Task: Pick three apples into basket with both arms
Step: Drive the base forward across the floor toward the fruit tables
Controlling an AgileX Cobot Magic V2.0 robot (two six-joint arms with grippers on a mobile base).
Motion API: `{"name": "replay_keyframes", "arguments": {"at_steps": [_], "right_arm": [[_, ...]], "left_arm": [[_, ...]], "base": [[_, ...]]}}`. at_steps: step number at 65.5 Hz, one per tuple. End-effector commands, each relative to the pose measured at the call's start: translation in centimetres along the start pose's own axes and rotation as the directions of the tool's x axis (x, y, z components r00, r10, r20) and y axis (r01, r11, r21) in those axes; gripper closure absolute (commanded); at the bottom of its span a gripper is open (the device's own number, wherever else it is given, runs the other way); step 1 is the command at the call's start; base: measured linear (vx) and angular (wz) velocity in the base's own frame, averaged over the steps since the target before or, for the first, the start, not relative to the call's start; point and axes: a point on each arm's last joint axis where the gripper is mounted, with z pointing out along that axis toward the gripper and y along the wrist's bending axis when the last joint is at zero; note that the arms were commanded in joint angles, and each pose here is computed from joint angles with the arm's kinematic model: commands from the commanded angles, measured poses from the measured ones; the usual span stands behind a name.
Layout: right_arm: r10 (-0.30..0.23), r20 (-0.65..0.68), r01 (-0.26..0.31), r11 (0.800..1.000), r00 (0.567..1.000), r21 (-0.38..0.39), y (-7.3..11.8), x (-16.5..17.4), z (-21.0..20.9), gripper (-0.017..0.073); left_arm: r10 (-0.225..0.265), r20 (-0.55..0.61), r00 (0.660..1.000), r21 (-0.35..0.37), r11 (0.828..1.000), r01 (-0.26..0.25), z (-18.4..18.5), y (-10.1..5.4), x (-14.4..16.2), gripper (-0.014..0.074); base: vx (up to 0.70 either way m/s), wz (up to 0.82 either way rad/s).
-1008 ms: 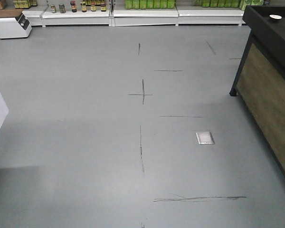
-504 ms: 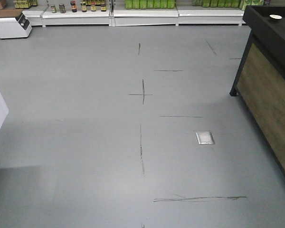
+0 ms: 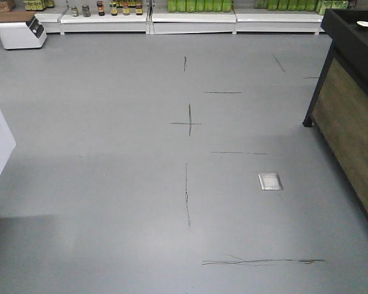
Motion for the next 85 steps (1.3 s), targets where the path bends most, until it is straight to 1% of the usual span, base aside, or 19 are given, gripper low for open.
{"name": "replay_keyframes", "arguments": {"at_steps": [1,45,85], "right_arm": [[-0.015,0.069,0.015,1.000,0.997,0.002,0.01,-0.23,-0.05,0.0564],[-0.015,0.069,0.015,1.000,0.997,0.002,0.01,-0.23,-0.05,0.0564],[-0.015,0.069,0.015,1.000,0.997,0.002,0.01,-0.23,-0.05,0.0564]], "left_arm": [[-0.016,0.061,0.998,0.009,1.000,0.015,-0.08,0.00,0.07,0.0600],[-0.016,0.061,0.998,0.009,1.000,0.015,-0.08,0.00,0.07,0.0600],[-0.016,0.061,0.998,0.009,1.000,0.015,-0.08,0.00,0.07,0.0600]], "base": [[0.07,0.04],[0.12,-0.02],[0.14,0.08]]}}
